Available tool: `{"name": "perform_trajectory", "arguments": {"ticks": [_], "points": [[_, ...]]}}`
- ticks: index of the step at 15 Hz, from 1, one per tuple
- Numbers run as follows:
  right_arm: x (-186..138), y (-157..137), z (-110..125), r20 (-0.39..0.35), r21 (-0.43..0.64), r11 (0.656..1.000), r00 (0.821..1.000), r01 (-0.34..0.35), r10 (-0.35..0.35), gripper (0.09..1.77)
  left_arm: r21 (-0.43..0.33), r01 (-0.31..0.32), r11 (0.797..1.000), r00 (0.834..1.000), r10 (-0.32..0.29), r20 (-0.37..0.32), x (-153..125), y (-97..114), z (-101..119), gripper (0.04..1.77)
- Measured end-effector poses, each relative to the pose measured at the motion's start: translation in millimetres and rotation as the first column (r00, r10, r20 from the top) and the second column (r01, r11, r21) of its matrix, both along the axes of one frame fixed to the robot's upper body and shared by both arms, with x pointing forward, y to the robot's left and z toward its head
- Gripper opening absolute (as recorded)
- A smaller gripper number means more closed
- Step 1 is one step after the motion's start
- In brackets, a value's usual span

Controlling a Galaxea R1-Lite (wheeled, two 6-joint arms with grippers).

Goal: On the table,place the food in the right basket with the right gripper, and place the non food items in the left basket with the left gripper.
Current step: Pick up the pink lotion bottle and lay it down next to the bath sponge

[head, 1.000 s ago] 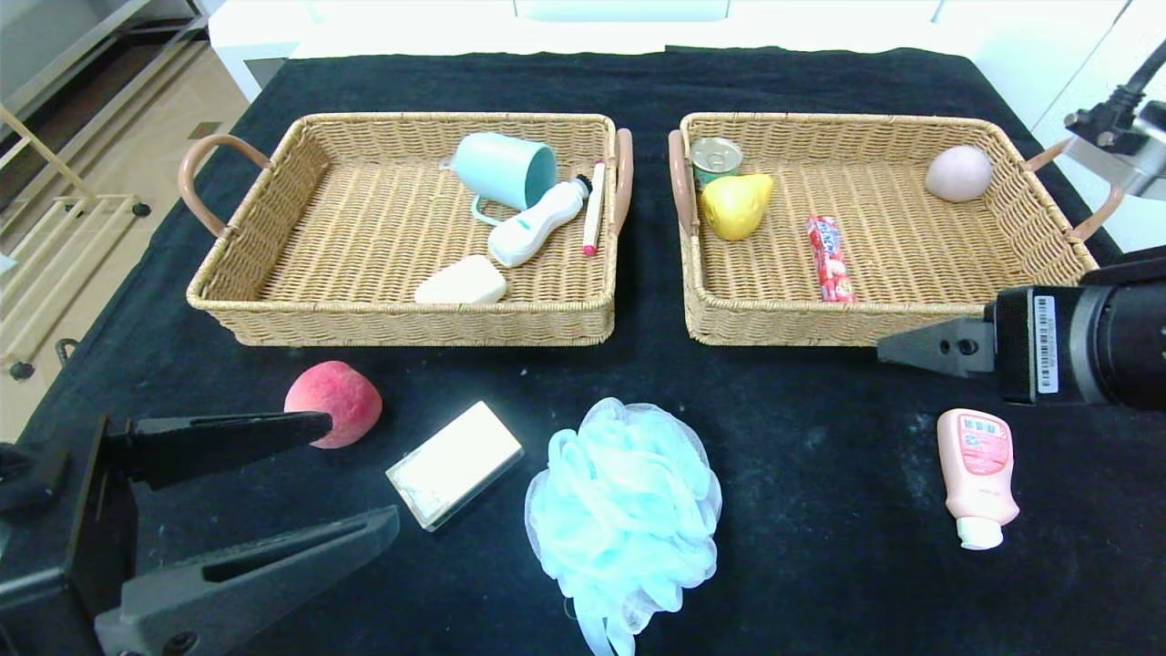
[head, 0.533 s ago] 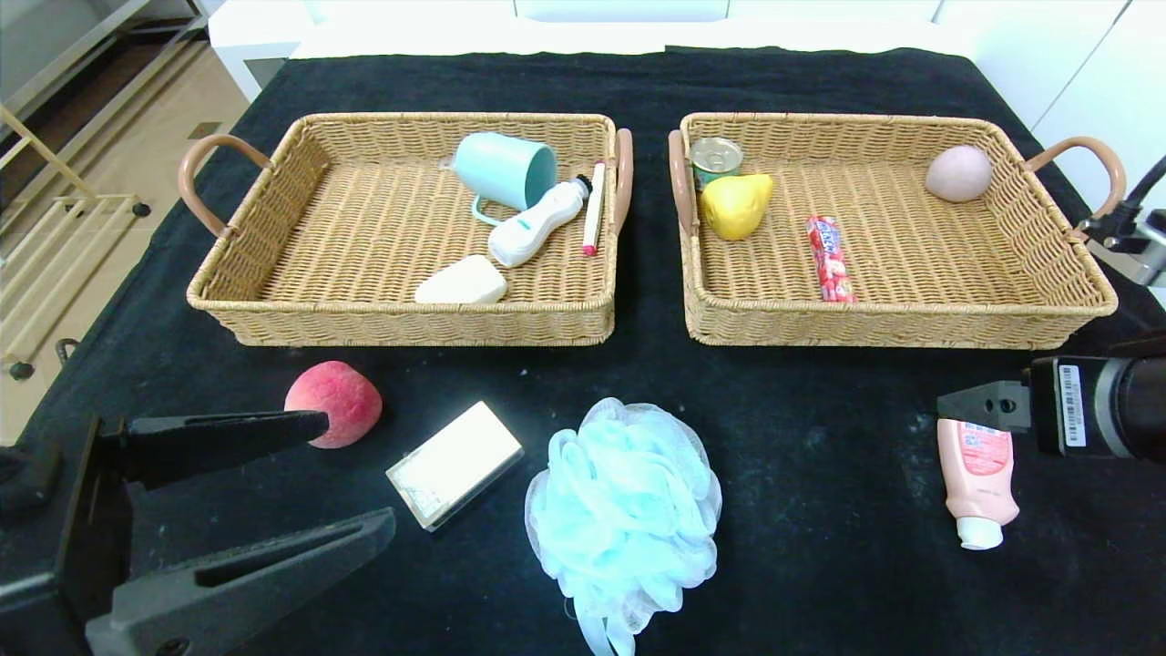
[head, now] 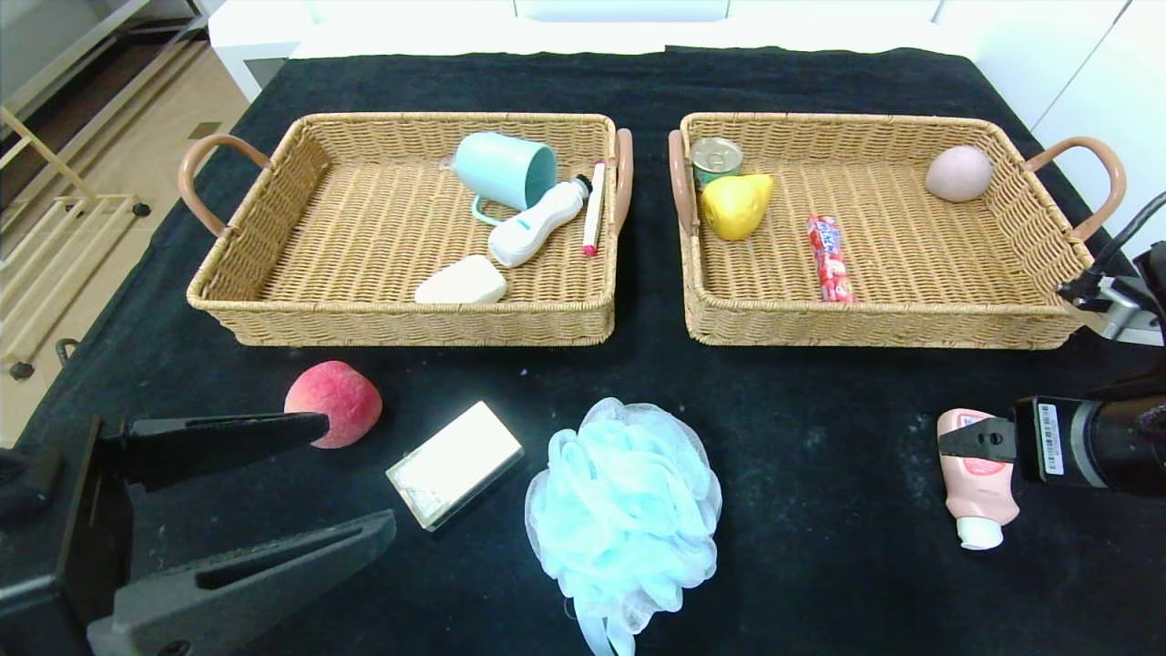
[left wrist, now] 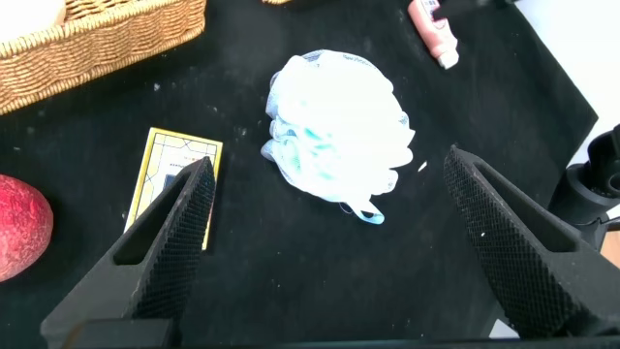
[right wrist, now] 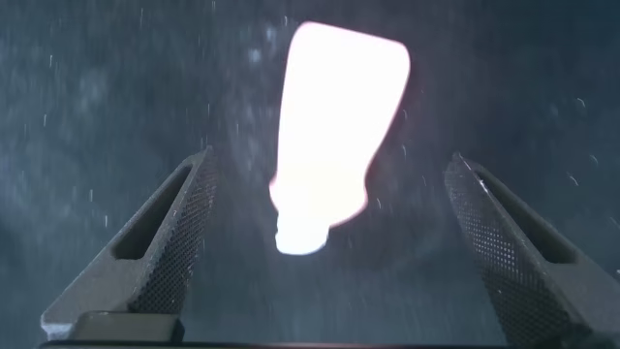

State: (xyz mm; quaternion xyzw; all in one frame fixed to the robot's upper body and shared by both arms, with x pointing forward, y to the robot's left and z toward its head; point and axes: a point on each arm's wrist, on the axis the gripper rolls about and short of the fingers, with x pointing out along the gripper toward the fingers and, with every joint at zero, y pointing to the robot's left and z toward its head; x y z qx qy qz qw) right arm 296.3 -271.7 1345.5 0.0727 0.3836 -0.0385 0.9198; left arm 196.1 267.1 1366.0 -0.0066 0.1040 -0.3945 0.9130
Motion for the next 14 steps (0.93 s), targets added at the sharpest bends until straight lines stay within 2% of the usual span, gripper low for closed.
{"name": "perform_trajectory", "arguments": {"ticks": [2, 7, 14], "points": [[9.8, -1.1, -8.0, 0.005, 0.005, 1.000, 1.000, 0.017, -0.017, 1.71, 0.000, 0.000, 1.000, 1.000, 0.000, 0.001, 0.0, 0.0, 0.1, 1.72], [23.9, -1.4, -24.3, -0.049, -0.014, 0.999, 0.998, 0.038, -0.038, 1.71, 0.000, 0.000, 1.000, 1.000, 0.000, 0.004, -0.3, 0.2, 0.3, 1.72], [27.7, -1.2, -28.5, -0.073, 0.010, 1.000, 0.997, 0.023, -0.022, 1.71, -0.001, 0.000, 1.000, 1.000, 0.000, 0.005, -0.4, 0.2, 0.4, 1.72]]}}
